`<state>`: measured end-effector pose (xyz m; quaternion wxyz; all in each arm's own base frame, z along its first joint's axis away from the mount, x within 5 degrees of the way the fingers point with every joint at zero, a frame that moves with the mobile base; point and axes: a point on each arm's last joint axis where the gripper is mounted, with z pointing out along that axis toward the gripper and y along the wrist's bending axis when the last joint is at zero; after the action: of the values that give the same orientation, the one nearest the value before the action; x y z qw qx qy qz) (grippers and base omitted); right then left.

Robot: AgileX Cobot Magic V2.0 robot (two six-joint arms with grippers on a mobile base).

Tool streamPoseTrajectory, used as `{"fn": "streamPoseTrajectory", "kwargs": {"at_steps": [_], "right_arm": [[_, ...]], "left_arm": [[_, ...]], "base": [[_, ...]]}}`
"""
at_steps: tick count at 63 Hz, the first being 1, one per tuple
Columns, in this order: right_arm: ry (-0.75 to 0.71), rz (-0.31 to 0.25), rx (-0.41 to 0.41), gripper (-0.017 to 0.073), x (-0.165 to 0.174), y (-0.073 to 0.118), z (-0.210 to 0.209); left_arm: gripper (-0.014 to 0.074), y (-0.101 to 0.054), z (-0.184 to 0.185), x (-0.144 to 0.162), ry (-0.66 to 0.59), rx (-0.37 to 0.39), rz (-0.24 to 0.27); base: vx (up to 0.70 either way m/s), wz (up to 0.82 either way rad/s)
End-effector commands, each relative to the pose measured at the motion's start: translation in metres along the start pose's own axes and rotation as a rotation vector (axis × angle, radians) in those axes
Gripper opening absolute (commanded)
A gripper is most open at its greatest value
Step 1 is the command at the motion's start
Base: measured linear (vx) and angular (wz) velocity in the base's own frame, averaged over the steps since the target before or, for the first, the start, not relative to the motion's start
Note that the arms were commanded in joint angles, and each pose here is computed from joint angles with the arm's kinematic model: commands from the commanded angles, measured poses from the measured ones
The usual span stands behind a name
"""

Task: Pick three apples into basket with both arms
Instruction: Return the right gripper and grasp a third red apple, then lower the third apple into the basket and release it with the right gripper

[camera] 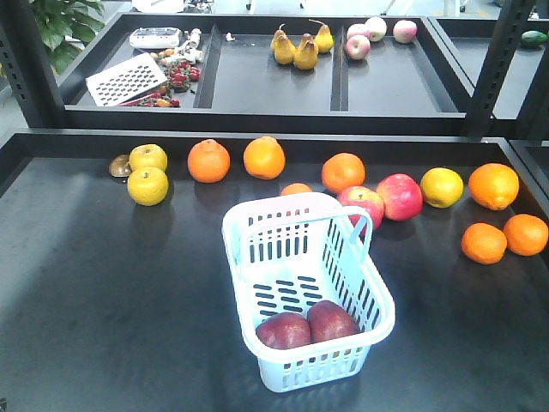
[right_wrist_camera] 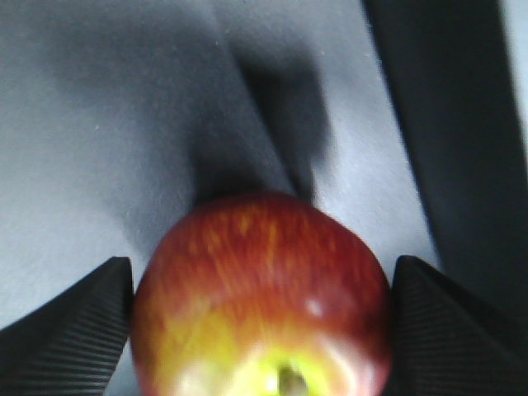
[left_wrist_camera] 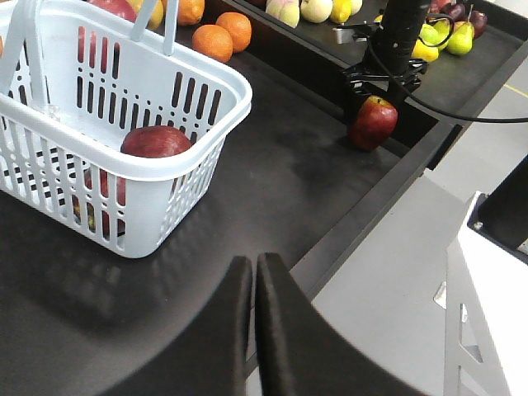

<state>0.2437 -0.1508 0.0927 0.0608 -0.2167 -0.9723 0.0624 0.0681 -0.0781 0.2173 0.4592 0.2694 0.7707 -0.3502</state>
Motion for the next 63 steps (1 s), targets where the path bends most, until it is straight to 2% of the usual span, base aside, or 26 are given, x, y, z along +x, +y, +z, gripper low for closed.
{"fn": "streamPoseTrajectory", "kwargs": {"at_steps": [1,9,15,24,28,33,47,55,63], "right_arm": [[-0.036,0.011,0.012,0.0566,-0.003,-0.005,-0.014],[-0.013,0.048,-0.017,0.0467,-0.005,-0.004,-0.02],[-0.015,0.04,-0.065,0.0347,-0.007,-0.001,-0.031],[-0.102,0.0,-0.186,0.0136,-0.01,0.005,-0.063],[-0.157,-0.035,-0.243,0.0051,-0.009,0.01,-0.08],[-0.236,-0.067,-0.338,-0.0015,-0.003,0.018,-0.105],[-0.408,-0.26,-0.554,-0.0005,0.027,0.056,-0.167],[-0.522,-0.406,-0.651,-0.0005,0.048,0.088,-0.198],[-0.599,-0.547,-0.741,-0.0005,0.066,0.128,-0.217]], "left_arm": [[-0.0006,0.001,-0.001,-0.006,0.006,-0.022,0.043],[-0.0006,0.001,-0.001,-0.006,0.006,-0.022,0.043],[-0.0006,0.001,-0.001,-0.006,0.006,-0.022,0.043],[-0.0006,0.001,-0.001,-0.006,0.006,-0.022,0.043],[-0.0006,0.001,-0.001,-0.006,0.006,-0.022,0.043],[-0.0006,0.001,-0.001,-0.006,0.006,-0.022,0.043],[-0.0006,0.001,-0.001,-0.006,0.005,-0.025,0.043],[-0.0006,0.001,-0.001,-0.006,0.005,-0.025,0.043],[-0.0006,0.001,-0.001,-0.006,0.005,-0.026,0.043]], "base": [[0.0,0.0],[0.0,0.0],[0.0,0.0],[0.0,0.0],[0.0,0.0],[0.0,0.0],[0.0,0.0],[0.0,0.0],[0.0,0.0]]}}
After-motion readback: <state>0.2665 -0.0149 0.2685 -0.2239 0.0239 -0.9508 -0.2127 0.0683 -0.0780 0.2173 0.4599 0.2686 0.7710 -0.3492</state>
